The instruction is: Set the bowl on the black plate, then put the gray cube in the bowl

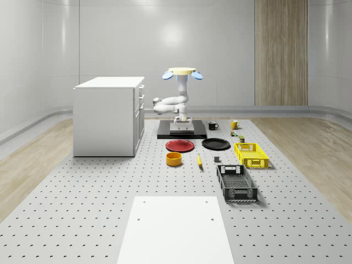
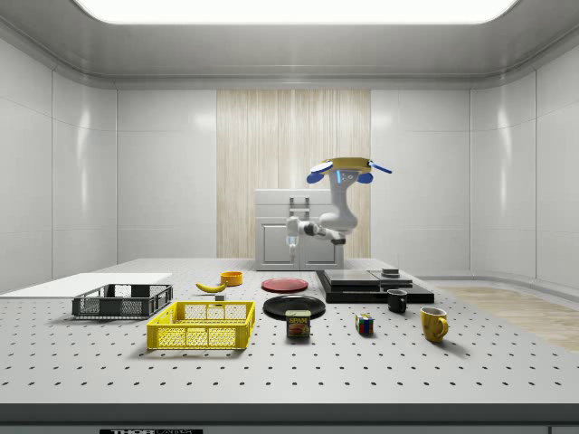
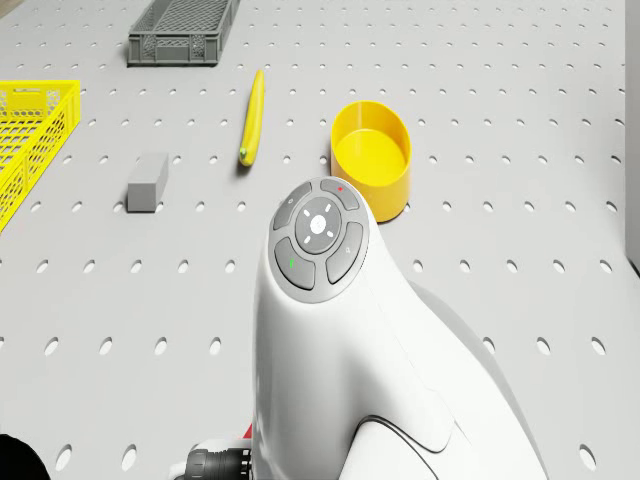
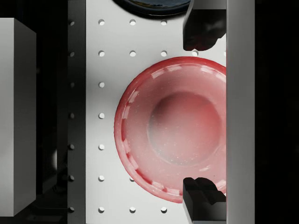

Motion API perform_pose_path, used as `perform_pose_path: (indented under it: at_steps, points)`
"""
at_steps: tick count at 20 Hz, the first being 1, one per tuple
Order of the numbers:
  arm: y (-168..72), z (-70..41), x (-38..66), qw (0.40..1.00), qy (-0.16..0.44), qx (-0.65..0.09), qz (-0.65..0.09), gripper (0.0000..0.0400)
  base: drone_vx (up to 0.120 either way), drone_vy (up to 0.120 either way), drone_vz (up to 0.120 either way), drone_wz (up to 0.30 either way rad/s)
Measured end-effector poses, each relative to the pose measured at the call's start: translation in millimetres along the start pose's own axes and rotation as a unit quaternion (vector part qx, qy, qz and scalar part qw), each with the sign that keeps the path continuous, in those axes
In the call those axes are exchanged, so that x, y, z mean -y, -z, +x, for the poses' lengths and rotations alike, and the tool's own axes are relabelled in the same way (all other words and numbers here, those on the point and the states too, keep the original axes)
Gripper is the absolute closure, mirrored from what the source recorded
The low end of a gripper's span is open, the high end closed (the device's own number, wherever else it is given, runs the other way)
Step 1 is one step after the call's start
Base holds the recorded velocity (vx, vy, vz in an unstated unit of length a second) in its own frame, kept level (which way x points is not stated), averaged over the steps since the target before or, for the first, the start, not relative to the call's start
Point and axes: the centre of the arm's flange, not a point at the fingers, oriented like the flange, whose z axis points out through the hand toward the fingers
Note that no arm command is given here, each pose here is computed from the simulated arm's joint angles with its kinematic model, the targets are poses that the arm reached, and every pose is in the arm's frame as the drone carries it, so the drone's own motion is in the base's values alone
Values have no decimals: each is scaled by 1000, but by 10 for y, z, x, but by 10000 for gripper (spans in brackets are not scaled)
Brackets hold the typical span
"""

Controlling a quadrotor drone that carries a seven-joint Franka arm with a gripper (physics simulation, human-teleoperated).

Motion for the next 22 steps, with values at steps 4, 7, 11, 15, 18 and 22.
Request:
perform_pose_path:
  at_steps: [4, 7, 11, 15, 18, 22]
  points:
    - [0, 0, 0, 1000, 0, 0, 0, 0, 120, 0, -50, 0]
    - [0, 0, 0, 1000, 0, 0, 0, 0, 120, 0, 0, 0]
    - [0, 0, 0, 1000, 0, 0, 0, 0, 120, 0, -60, 0]
    - [0, 0, 0, 1000, 0, 0, 0, 0, 120, -60, -20, 0]
    - [0, 0, 0, 1000, 0, 0, 0, 0, 120, -53, 0, 0]
    - [0, 0, 0, 1000, 0, 0, 0, 0, 120, 0, 0, 0]
